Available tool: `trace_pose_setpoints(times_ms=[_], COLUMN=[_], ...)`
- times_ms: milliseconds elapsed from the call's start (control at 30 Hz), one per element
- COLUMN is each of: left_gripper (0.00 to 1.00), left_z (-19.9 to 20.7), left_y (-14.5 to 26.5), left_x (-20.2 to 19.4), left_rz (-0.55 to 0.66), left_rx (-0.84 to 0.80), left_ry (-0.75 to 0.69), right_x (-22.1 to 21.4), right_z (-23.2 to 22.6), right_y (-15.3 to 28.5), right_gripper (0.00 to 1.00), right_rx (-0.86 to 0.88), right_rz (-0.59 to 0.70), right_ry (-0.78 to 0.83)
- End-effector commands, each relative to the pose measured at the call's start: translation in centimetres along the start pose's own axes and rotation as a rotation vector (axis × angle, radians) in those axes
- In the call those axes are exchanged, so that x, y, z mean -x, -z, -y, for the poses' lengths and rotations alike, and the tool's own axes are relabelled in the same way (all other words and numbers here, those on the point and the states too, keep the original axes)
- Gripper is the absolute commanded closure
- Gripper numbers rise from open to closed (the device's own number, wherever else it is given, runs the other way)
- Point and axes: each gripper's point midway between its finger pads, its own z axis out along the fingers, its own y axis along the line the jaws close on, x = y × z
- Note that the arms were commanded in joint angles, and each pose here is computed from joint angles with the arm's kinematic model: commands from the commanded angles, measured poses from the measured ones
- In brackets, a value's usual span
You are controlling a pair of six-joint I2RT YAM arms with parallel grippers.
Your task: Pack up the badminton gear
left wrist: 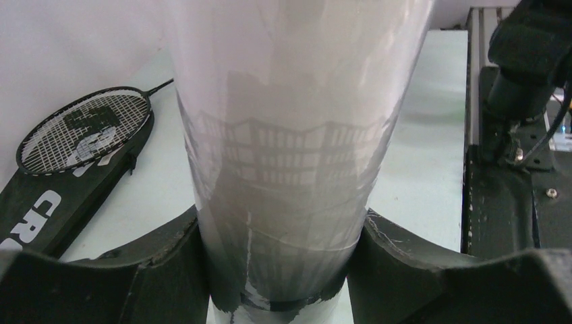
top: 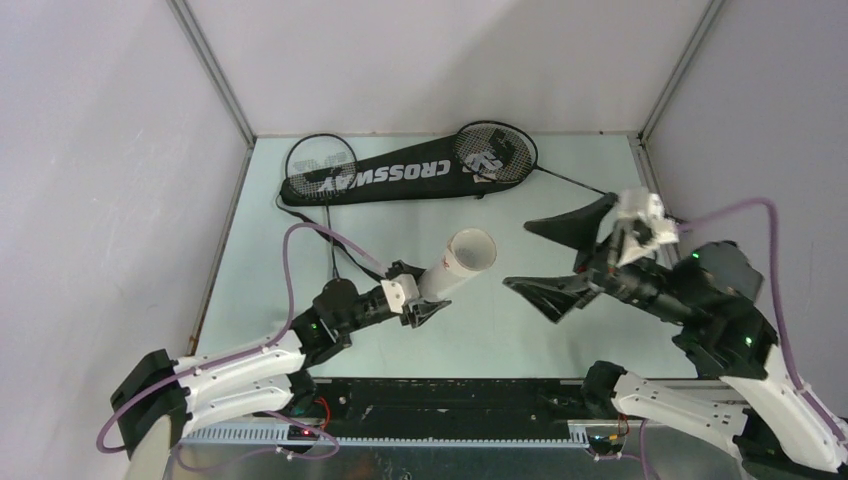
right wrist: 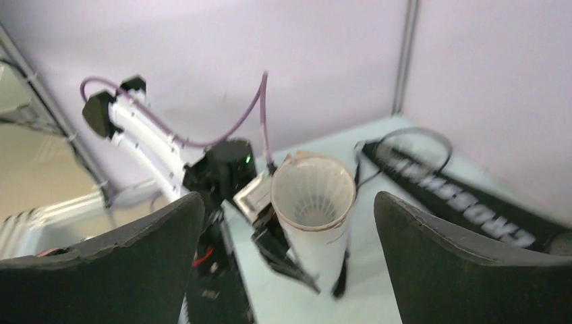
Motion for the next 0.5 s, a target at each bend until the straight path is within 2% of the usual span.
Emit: trace_pose_setpoints(times_ms=[0, 100, 200, 267, 367, 467], left_gripper=[0.53, 0.53, 0.53, 0.53, 0.52, 0.51], left_z=[-2.2, -3.0, -2.9, -2.3, -1.7, -1.1], left_y=[-0.8, -0.8, -0.7, -0.6, -0.4, -0.5], left_x=[5.7, 7.4, 9.0, 9.9, 10.8, 11.2], left_rz=[0.164, 0.182, 0.226, 0.256, 0.288, 0.293], left_rx=[0.096, 0.142, 0.134, 0.098, 0.066, 0.028], left_ry=[0.052, 0.165, 0.222, 0.251, 0.291, 0.328], right_x=[2.9, 0.0, -4.9, -5.7, -8.1, -8.4], right_z=[1.5, 2.6, 2.8, 2.2, 1.3, 0.9], right_y=[-0.3, -1.3, -3.0, -4.1, -5.8, -7.5], right_gripper=[0.01, 0.01, 0.01, 0.01, 0.01, 0.01], right_rx=[-0.068, -0.090, -0.040, 0.015, 0.107, 0.157], right_rz=[0.166, 0.118, 0.058, 0.084, 0.043, 0.055], right_ry=[0.132, 0.130, 0.100, 0.096, 0.076, 0.059])
